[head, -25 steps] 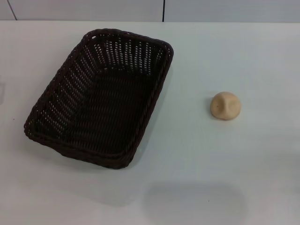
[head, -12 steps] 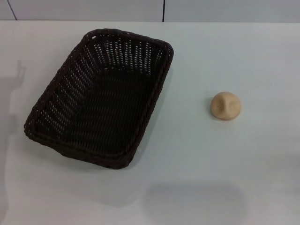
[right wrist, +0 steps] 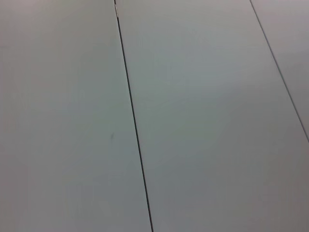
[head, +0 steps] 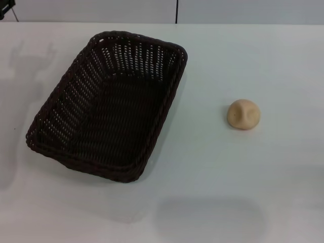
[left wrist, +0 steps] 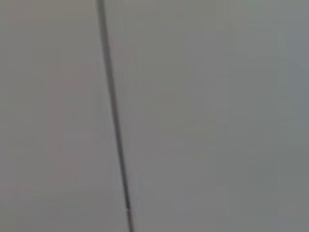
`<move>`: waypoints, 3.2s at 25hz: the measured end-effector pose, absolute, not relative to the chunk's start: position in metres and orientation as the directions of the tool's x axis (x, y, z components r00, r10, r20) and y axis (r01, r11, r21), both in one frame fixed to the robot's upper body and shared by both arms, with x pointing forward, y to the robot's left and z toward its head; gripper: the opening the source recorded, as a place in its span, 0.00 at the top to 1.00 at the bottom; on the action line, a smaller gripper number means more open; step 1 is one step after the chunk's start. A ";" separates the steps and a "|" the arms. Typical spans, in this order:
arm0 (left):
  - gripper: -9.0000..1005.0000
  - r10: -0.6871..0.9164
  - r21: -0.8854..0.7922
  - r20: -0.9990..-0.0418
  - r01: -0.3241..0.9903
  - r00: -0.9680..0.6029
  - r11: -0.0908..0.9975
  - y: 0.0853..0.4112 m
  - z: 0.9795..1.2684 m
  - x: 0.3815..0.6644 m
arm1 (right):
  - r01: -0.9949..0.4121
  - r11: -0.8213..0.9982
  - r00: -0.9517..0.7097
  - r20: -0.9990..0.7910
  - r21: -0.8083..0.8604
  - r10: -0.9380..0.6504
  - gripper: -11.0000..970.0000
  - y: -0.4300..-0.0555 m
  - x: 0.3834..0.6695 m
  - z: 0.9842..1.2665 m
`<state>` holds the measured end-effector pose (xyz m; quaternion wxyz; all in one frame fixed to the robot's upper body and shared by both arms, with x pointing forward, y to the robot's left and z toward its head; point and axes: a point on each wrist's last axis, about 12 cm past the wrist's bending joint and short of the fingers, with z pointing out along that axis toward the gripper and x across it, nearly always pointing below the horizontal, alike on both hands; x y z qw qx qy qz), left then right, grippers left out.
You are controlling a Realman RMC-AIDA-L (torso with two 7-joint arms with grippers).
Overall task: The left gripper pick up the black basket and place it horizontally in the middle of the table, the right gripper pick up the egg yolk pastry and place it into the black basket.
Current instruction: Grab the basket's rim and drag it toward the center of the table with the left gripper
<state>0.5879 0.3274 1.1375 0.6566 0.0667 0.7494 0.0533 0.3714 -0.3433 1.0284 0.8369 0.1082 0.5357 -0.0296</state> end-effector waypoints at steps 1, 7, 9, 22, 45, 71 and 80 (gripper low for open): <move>0.23 0.170 0.167 -0.977 0.030 -0.129 0.985 0.327 1.137 0.588 | 0.165 0.975 0.424 -0.903 0.149 0.066 0.13 -0.343 0.371 1.028; 0.24 0.275 0.235 -0.919 0.170 -0.283 0.957 0.304 1.181 0.590 | 0.163 0.975 0.425 -0.903 0.148 0.066 0.13 -0.344 0.373 1.029; 0.24 0.311 0.243 -0.890 0.229 -0.333 0.943 0.294 1.197 0.590 | 0.162 0.976 0.425 -0.903 0.148 0.067 0.13 -0.344 0.373 1.029; 0.26 0.438 0.173 -0.710 0.467 -0.551 0.867 0.264 1.233 0.568 | 0.159 0.977 0.408 -0.911 0.144 0.068 0.13 -0.344 0.371 1.027; 0.30 0.491 0.148 -0.503 0.489 -0.711 0.860 0.248 1.168 0.586 | 0.148 0.978 0.402 -0.912 0.145 0.074 0.13 -0.341 0.370 1.026; 0.68 0.562 0.195 -0.440 0.537 -0.700 0.821 0.237 1.168 0.594 | 0.148 0.979 0.401 -0.913 0.140 0.070 0.13 -0.342 0.370 1.026; 0.70 0.658 0.198 -0.460 0.654 -0.596 0.730 0.228 1.173 0.590 | 0.149 0.979 0.404 -0.912 0.137 0.066 0.13 -0.343 0.369 1.026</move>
